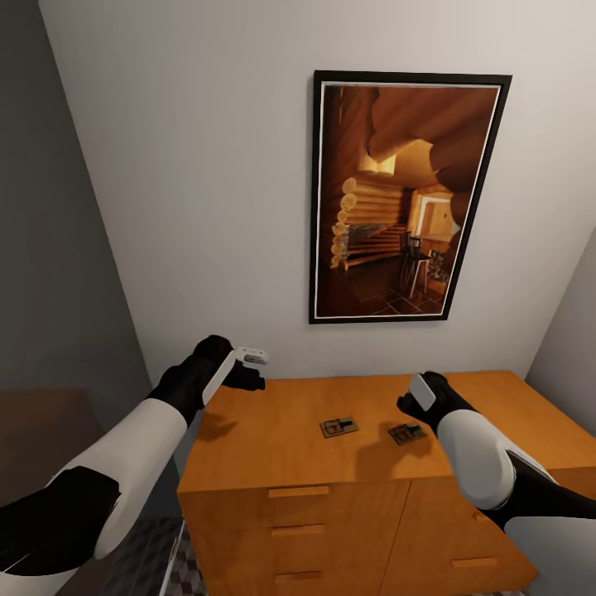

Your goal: Take the four mousetraps from the cabinet in the bathroom and place them on the bathroom floor. Make sure all four end up on the same floor surface, and ensure that at least two of them are either under or directly next to the same bathroom sink.

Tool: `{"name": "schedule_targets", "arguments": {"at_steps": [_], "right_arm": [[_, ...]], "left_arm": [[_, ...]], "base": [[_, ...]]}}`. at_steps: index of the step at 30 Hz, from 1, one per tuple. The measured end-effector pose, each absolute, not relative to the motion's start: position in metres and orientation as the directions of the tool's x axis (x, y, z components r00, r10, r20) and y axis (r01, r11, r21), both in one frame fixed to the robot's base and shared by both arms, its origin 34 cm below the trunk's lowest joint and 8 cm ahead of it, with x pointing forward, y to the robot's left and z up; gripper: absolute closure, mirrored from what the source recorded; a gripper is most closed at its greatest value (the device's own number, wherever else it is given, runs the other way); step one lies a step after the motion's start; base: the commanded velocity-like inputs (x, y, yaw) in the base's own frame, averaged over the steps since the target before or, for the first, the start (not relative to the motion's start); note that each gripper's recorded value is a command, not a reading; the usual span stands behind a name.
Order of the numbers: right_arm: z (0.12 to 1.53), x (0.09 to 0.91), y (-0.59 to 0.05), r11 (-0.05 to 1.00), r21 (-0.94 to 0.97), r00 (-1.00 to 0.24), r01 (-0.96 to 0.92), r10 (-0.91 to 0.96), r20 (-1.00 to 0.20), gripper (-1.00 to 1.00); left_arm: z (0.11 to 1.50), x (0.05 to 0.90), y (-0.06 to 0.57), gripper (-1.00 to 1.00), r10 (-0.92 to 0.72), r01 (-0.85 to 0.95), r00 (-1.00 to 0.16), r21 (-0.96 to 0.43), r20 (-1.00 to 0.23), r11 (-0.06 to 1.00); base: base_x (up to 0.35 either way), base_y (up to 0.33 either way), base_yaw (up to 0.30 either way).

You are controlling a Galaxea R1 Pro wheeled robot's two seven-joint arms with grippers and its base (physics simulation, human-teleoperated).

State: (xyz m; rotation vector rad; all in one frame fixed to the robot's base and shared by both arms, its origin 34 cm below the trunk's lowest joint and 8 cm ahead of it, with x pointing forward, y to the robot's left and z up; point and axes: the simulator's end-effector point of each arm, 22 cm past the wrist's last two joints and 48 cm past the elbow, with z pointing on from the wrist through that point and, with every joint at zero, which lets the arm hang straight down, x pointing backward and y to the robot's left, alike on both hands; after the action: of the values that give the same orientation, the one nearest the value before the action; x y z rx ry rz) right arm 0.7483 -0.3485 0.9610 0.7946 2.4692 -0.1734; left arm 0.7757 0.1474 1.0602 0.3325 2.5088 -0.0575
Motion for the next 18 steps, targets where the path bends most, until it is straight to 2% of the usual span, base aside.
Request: {"name": "schedule_targets", "arguments": {"at_steps": [18], "right_arm": [[0.957,0.746,-0.345,0.822,0.038,-0.692,0.568,0.502,-0.518,-1.00]], "left_arm": [[1.061,0.774,0.135,-1.00,0.229,0.263,-0.786,0.025,-0.575,0.964]], "base": [[0.000,0.000,0.000]]}}
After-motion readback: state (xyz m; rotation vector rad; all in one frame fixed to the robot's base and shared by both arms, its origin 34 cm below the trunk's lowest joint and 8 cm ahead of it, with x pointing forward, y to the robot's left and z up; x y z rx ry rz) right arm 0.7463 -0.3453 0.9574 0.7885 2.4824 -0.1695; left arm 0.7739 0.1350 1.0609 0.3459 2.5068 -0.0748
